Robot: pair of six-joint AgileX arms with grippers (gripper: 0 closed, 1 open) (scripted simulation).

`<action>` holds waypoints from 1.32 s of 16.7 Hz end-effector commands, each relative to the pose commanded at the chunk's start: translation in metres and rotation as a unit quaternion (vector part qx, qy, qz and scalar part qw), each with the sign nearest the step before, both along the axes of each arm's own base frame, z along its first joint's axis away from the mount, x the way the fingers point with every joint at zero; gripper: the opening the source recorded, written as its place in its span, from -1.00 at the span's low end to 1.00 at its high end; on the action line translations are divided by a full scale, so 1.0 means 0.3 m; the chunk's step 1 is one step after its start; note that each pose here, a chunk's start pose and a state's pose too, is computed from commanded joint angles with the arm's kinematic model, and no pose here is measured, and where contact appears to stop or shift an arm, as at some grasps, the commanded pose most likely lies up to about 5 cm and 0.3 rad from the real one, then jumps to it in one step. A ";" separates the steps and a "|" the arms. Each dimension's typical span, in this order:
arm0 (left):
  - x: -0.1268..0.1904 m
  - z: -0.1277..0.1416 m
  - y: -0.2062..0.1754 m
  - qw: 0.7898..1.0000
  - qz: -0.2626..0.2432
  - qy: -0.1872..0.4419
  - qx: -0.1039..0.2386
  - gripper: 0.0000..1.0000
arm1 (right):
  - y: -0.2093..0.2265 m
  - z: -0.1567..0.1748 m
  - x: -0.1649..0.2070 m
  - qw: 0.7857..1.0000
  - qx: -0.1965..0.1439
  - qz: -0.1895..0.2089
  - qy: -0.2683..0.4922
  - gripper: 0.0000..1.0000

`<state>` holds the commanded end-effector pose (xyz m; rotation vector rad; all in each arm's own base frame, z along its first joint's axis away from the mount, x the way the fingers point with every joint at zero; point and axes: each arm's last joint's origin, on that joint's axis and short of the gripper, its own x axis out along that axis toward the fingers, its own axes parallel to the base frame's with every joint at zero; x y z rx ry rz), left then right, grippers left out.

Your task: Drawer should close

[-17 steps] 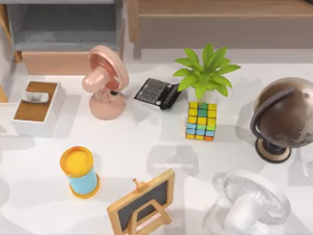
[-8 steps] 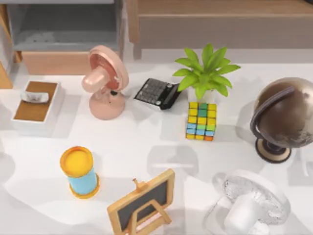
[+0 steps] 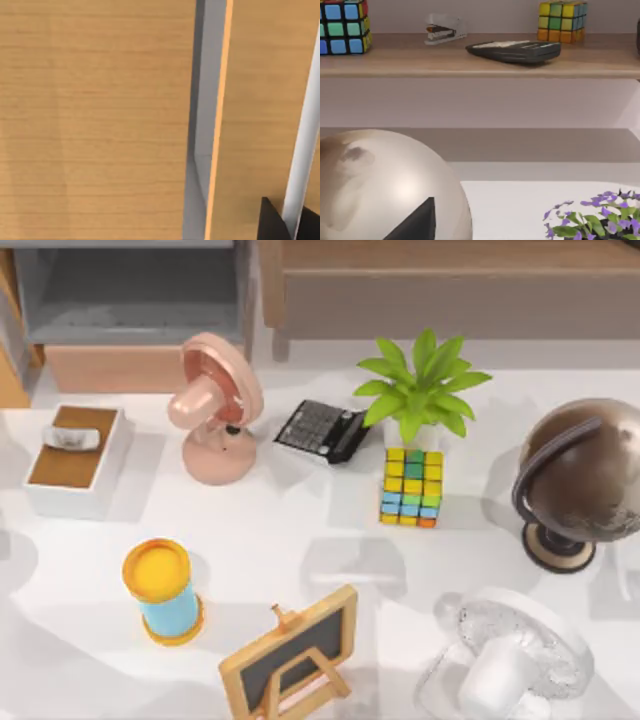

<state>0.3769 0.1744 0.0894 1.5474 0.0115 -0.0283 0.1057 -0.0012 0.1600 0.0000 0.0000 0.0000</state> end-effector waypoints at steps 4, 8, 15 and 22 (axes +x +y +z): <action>0.079 0.000 0.003 1.000 0.000 -0.001 0.000 -1.00 | 0.000 0.000 0.000 1.000 0.000 0.000 0.000 1.00; 0.187 0.004 0.000 1.000 0.000 -0.003 0.001 -1.00 | 0.000 0.000 0.000 1.000 0.000 0.000 0.000 1.00; 0.208 0.000 -0.004 1.000 0.000 0.000 0.000 -0.70 | 0.000 0.000 0.000 1.000 0.000 0.000 0.000 1.00; 0.208 0.000 -0.004 1.000 0.000 0.000 0.000 0.36 | 0.000 0.000 0.000 1.000 0.000 0.000 0.000 1.00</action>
